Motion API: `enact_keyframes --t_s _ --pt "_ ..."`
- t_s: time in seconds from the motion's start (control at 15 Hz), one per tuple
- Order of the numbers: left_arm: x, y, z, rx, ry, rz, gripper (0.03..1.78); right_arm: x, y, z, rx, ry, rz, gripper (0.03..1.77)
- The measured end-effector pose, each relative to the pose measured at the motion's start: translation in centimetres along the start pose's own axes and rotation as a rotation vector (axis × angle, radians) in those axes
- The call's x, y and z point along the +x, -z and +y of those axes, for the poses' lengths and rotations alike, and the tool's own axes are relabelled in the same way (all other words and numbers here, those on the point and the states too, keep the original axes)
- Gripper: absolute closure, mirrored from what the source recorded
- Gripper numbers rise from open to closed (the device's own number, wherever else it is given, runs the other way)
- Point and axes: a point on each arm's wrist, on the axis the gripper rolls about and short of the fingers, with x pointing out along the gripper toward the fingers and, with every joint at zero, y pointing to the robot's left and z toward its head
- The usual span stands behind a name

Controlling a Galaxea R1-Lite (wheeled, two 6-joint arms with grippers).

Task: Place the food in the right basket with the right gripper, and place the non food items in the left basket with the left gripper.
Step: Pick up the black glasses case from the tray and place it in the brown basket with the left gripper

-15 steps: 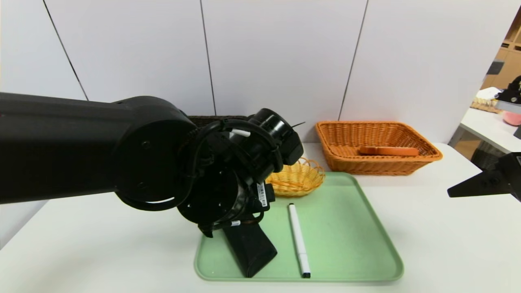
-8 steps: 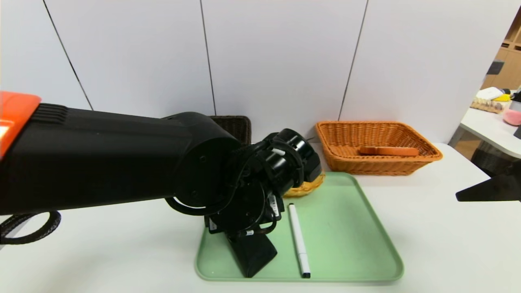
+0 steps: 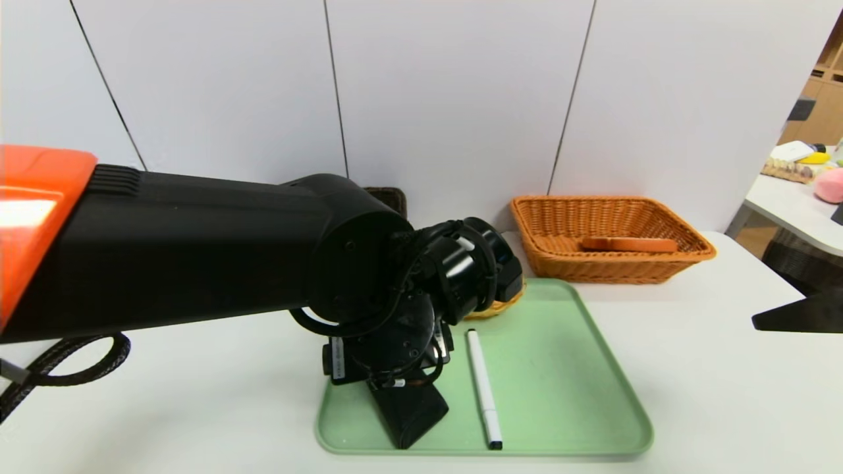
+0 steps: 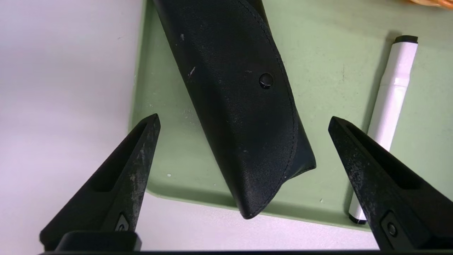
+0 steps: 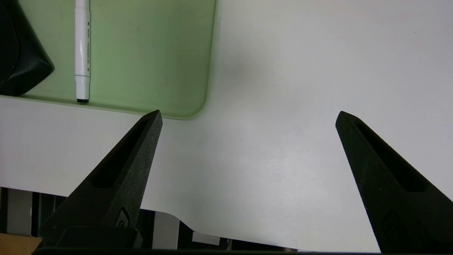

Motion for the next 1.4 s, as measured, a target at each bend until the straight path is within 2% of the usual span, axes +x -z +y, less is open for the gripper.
enact_keyframes --t_s 0.67,0.93,1.4 --pt "1.9 -0.1 -0.8 -0.048 -0.033 0.018 0.12 -0.8 0.9 -0.1 -0.002 -0.002 -0.021 0.11" --pt "3.0 -0.4 -0.8 -0.104 -0.056 0.028 0.12 -1.0 1.0 -0.1 -0.005 -0.003 -0.030 0.11" --pt "4.2 -0.5 -0.9 -0.098 -0.098 0.054 0.12 -1.1 1.1 -0.1 -0.006 -0.006 -0.032 0.11"
